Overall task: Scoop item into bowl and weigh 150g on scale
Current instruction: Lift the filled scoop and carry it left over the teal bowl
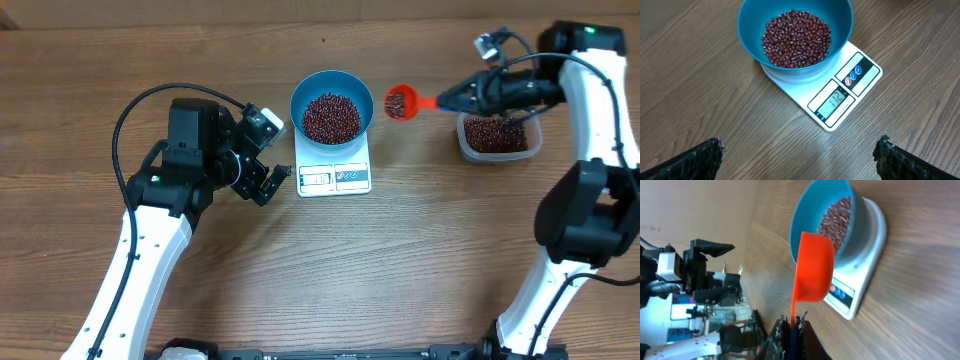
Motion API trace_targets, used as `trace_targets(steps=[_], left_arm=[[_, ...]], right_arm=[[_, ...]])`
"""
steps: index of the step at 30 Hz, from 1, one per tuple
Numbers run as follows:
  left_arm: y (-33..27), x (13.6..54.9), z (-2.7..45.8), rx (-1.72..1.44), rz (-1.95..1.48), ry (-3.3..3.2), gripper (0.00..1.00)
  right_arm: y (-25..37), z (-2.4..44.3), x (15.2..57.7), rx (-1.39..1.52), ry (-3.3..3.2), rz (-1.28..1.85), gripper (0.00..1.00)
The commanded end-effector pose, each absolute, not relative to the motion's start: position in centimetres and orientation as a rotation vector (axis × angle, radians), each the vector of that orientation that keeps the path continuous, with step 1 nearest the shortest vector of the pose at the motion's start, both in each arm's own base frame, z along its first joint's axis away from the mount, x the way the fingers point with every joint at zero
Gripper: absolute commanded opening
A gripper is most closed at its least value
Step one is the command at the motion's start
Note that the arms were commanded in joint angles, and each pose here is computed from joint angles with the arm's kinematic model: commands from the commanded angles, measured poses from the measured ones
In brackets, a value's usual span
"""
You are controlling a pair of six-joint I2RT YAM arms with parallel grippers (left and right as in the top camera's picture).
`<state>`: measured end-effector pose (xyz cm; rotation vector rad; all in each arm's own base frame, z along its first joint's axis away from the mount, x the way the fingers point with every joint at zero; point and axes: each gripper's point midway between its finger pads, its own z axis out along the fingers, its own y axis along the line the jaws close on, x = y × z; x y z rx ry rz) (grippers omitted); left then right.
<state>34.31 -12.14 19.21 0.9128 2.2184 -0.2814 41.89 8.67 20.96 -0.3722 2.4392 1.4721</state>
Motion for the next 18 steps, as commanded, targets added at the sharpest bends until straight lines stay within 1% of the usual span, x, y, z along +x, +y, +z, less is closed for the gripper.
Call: trace_targets(steps=[1,5,8,18], left_arm=[[-12.4,34.7,20.0,0.925,-0.289,2.190,1.00],[-12.4,34.7,20.0,0.924,-0.289,2.190,1.00],[-12.4,34.7,20.0,0.925,-0.289,2.190,0.99],[-12.4,34.7,20.0,0.925,-0.289,2.190,1.00]], right_arm=[[11.1,20.9,42.6,-0.361,2.422,1.541,0.04],[13.1,21.0,43.7,-0.364,2.431,1.520,0.04],[14.4,21.1,44.3,-0.389,2.467,1.447,0.04],[17.6,21.1,45.3,-0.548,2.601,0.998,0.04]])
